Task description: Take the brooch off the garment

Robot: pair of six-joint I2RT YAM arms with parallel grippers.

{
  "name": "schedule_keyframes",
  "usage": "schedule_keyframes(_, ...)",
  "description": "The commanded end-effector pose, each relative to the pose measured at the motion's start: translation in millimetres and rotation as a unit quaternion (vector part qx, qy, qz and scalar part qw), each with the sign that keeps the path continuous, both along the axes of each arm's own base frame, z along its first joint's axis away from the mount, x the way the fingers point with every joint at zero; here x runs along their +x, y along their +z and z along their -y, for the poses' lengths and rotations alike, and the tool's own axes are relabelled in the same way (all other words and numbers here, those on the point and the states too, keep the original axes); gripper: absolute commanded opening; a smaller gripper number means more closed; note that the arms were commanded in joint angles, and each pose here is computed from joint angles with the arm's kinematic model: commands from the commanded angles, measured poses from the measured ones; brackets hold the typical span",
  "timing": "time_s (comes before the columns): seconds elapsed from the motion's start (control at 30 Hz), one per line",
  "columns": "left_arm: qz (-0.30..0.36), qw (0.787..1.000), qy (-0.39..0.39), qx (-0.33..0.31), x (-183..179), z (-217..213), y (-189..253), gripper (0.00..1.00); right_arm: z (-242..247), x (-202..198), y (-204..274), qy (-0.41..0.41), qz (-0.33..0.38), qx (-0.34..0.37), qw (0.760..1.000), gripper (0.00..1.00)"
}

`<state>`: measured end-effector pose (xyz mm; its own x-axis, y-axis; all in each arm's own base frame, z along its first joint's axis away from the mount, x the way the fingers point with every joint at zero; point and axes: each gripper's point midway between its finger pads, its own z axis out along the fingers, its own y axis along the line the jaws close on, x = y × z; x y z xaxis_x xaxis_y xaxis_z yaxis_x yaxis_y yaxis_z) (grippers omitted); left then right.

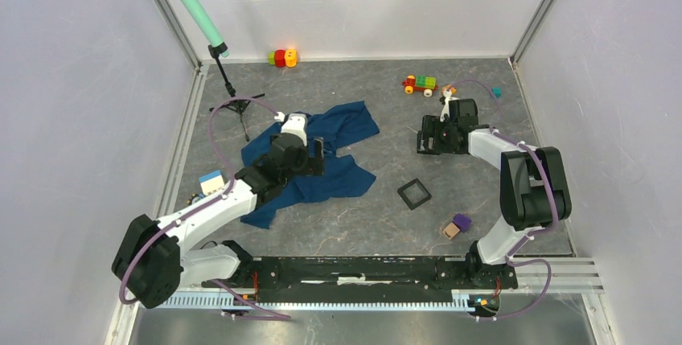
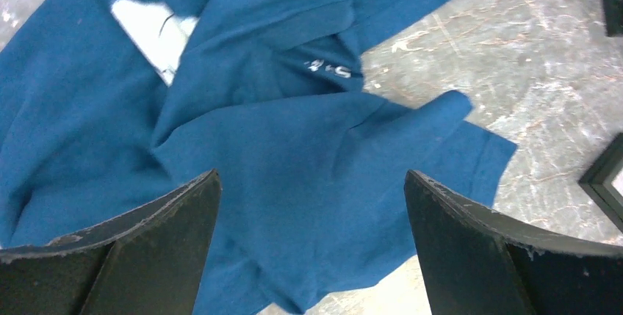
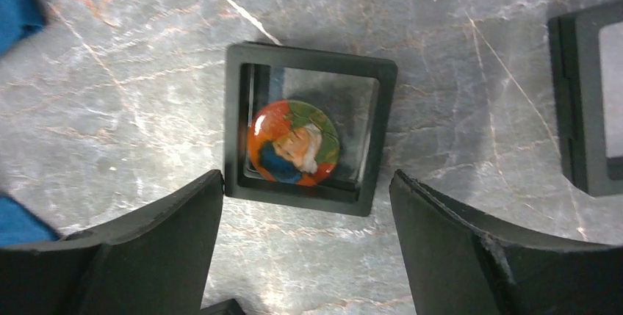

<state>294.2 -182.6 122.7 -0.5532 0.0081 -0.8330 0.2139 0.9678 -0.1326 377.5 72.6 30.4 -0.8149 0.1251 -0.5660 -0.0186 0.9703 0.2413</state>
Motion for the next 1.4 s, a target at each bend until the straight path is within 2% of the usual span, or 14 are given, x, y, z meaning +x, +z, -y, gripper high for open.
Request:
schedule_keyframes(0.0, -0.022, 0.998, 0.036, -0.035, -7.1, -15.3, -5.1, 0.99, 11.6, 4.8, 11.5, -0.005, 0.003, -0.049, 0.999, 0.89)
schedule_keyframes(0.27, -0.030, 0.991, 0.090, -0.095, -12.3, -38.1, -13.8, 0.93, -20.9, 9.9, 60.0, 0.028, 0.052, -0.083, 0.995, 0.89)
schedule_keyframes(0.43, -0.010, 0.984, 0.116, -0.137, -15.3, -51.1, -14.3, 0.87, -88.7, -4.1, 80.9, 0.110, 0.101, -0.048, 0.988, 0.86)
schedule_keyframes(0.57, -0.010, 0.981, 0.128, -0.148, -16.2, -56.4, -15.9, 0.84, -174.7, -23.7, 102.3, 0.228, 0.148, 0.041, 0.961, 0.80)
schedule_keyframes(0.7, -0.016, 0.973, 0.145, -0.181, -20.4, -62.2, -19.1, 0.79, -247.9, -50.0, 112.2, 0.327, 0.174, 0.064, 0.927, 0.77)
schedule_keyframes(0.83, -0.024, 0.960, 0.158, -0.229, -26.9, -65.8, -21.2, 0.76, -295.8, -56.0, 108.9, 0.378, 0.176, 0.068, 0.906, 0.74)
schedule_keyframes(1.03, -0.033, 0.958, 0.165, -0.234, -31.0, -74.8, -24.0, 0.69, -340.7, -53.7, 79.6, 0.409, 0.162, 0.068, 0.895, 0.66)
schedule_keyframes(1.17, -0.044, 0.954, 0.163, -0.249, -31.9, -76.0, -26.0, 0.67, -349.2, -53.6, 54.7, 0.419, 0.135, 0.070, 0.895, 0.55)
schedule_keyframes(1.2, -0.043, 0.953, 0.162, -0.251, -31.7, -76.4, -26.2, 0.67, -350.9, -56.0, 53.5, 0.424, 0.134, 0.075, 0.892, 0.49)
schedule_keyframes(1.3, -0.044, 0.954, 0.163, -0.249, -30.4, -77.8, -28.0, 0.66, -345.7, -58.8, 52.4, 0.427, 0.131, 0.077, 0.891, 0.19)
schedule_keyframes(1.33, -0.046, 0.954, 0.164, -0.249, -29.5, -77.7, -29.7, 0.66, -340.6, -57.8, 53.0, 0.422, 0.133, 0.072, 0.894, 0.04)
schedule_keyframes(1.37, -0.048, 0.954, 0.165, -0.248, -28.3, -77.5, -31.3, 0.65, -334.5, -56.0, 56.9, 0.413, 0.136, 0.070, 0.898, 0.00)
